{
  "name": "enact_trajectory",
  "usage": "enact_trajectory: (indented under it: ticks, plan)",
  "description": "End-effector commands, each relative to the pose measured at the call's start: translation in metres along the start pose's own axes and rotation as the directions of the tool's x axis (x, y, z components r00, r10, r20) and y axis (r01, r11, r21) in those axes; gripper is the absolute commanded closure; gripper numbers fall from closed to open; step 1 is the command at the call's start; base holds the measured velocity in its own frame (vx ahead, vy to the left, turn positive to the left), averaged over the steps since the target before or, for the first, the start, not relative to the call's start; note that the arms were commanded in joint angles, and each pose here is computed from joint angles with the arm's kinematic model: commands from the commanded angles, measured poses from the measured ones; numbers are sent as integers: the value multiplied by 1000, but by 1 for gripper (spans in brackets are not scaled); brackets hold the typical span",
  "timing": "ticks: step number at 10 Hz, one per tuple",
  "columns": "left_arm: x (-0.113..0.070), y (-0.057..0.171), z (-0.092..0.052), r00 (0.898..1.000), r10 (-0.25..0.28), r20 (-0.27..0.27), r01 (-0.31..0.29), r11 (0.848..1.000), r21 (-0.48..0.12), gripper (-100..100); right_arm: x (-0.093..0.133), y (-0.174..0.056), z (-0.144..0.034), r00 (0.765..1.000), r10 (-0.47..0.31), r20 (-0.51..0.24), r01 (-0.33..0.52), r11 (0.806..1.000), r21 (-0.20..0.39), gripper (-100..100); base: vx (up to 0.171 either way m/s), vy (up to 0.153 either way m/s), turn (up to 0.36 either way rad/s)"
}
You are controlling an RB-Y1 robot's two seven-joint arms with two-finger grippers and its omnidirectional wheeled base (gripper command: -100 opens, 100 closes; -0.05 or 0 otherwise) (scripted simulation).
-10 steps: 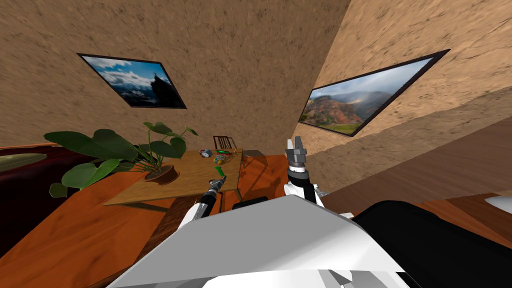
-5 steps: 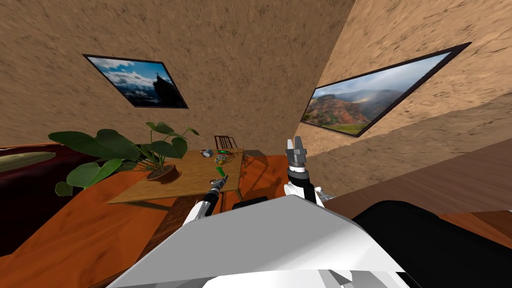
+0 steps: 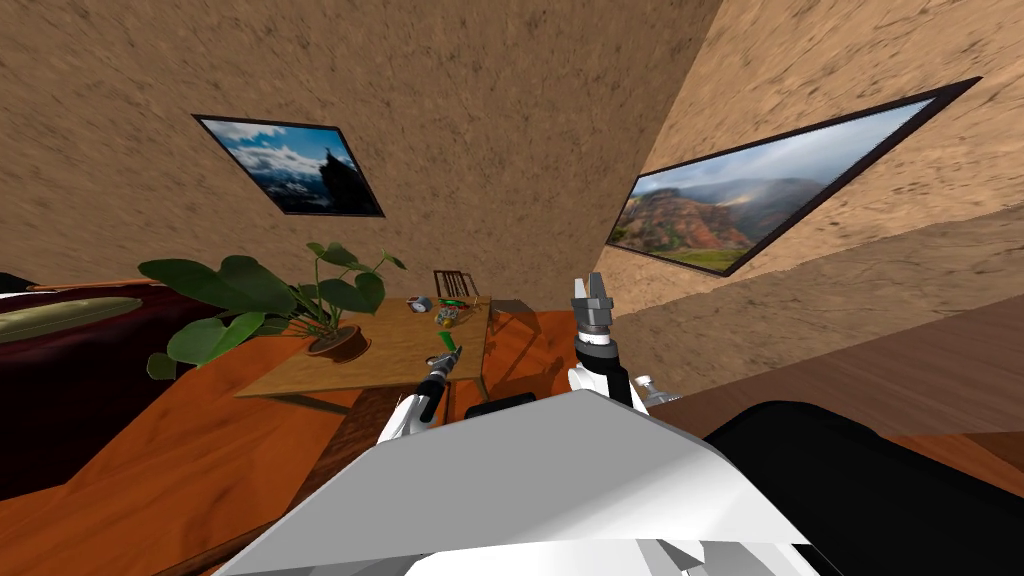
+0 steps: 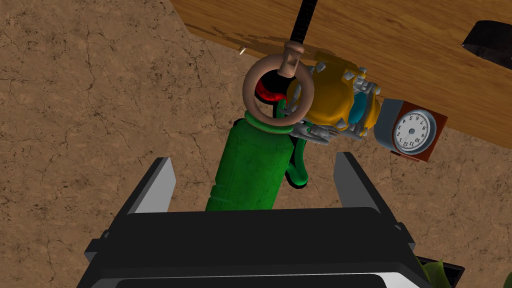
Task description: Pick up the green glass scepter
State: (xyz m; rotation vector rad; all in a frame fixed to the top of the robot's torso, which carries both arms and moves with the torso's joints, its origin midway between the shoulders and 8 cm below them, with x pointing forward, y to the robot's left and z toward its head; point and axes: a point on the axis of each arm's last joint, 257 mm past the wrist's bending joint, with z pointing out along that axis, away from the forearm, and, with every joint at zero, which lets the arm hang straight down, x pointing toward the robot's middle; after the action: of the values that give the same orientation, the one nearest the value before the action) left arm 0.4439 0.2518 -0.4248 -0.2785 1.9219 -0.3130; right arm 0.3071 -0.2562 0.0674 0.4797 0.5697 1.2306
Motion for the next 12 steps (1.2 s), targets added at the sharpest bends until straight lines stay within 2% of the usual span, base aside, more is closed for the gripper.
enact_trajectory:
  ticks: [1,4,5,6,7,10,11,12]
  plan:
    - [3,-14,8,1000,0,-3,0,1000,12,-100,0,0,0,1000,0,0,0,1000,0,0,-4,32,86]
    - [5,-26,14,1000,12,-2,-12,1000,22,-100,0,0,0,1000,0,0,0,1000,0,0,-2,37,54]
    - [10,-39,21,1000,9,-12,-9,999,32,-100,0,0,0,1000,0,0,0,1000,0,0,2,42,91]
    - [9,-39,21,1000,4,-8,-3,1000,31,-100,0,0,0,1000,0,0,0,1000,0,0,-1,36,35]
    - [9,-39,21,1000,21,-7,-21,999,31,-100,0,0,0,1000,0,0,0,1000,0,0,-1,16,-13]
    - [18,-65,33,999,32,-28,-31,998,51,-100,0,0,0,1000,0,0,0,1000,0,0,1,37,75]
    - [17,-65,33,999,34,-24,-32,998,50,-100,0,0,0,1000,0,0,0,1000,0,0,-1,33,30]
    - [22,-78,38,998,39,-39,-37,997,61,-100,0,0,0,1000,0,0,0,1000,0,0,-6,42,67]
